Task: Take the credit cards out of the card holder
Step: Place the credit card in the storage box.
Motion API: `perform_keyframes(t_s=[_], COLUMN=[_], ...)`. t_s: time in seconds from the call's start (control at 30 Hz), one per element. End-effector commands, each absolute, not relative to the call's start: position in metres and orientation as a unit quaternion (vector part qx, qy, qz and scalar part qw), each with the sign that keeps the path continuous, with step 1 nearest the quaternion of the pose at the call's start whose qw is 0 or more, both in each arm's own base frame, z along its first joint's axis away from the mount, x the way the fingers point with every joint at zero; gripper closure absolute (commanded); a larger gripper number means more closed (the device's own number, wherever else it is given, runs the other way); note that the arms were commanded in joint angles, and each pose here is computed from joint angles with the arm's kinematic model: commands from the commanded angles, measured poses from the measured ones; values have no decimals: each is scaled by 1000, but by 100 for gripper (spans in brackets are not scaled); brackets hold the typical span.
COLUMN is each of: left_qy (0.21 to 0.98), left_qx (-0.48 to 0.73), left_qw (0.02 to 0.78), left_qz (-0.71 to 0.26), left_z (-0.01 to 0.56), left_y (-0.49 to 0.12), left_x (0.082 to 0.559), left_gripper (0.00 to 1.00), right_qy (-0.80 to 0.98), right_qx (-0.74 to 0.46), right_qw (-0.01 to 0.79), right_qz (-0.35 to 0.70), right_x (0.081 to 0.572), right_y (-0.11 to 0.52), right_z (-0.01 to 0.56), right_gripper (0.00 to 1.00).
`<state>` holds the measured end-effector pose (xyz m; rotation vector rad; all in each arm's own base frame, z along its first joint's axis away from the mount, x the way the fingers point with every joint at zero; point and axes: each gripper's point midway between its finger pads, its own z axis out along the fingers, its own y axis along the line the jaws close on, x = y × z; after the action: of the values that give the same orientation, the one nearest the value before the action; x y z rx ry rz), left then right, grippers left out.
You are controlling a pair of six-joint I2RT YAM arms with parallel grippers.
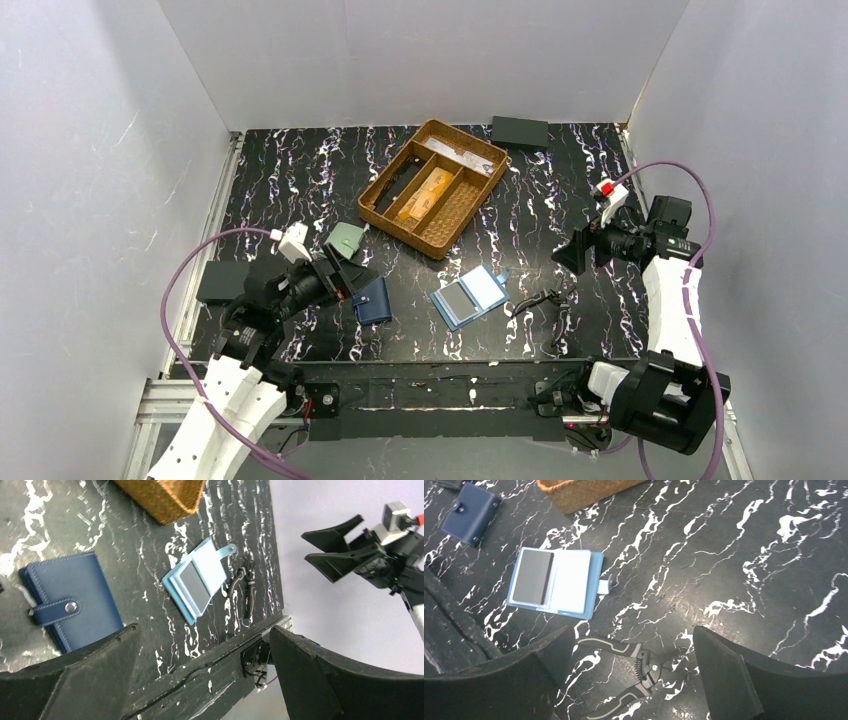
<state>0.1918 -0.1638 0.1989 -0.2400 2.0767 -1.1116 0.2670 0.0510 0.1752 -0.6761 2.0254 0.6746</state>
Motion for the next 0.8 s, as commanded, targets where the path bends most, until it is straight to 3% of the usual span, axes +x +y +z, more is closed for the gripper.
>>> perform_keyframes(t_s=[0.0,0.63,0.77], left_qy=[834,824,828], left_qx=[-144,-104,-87], left_qw=[348,323,288], left_qz=[-404,-453,-472], left_z=[186,176,172], left_y=[-152,-167,-176], left_x=[187,165,159], left_gripper=[2,2,2], right_qy=[818,797,785], right_qx=[-244,-250,-275], right_qw=[463,471,467], right_qz=[239,282,300], right_x=[283,267,259], right_y=[40,58,65], right_z=[192,217,211], right_gripper=[2,2,2])
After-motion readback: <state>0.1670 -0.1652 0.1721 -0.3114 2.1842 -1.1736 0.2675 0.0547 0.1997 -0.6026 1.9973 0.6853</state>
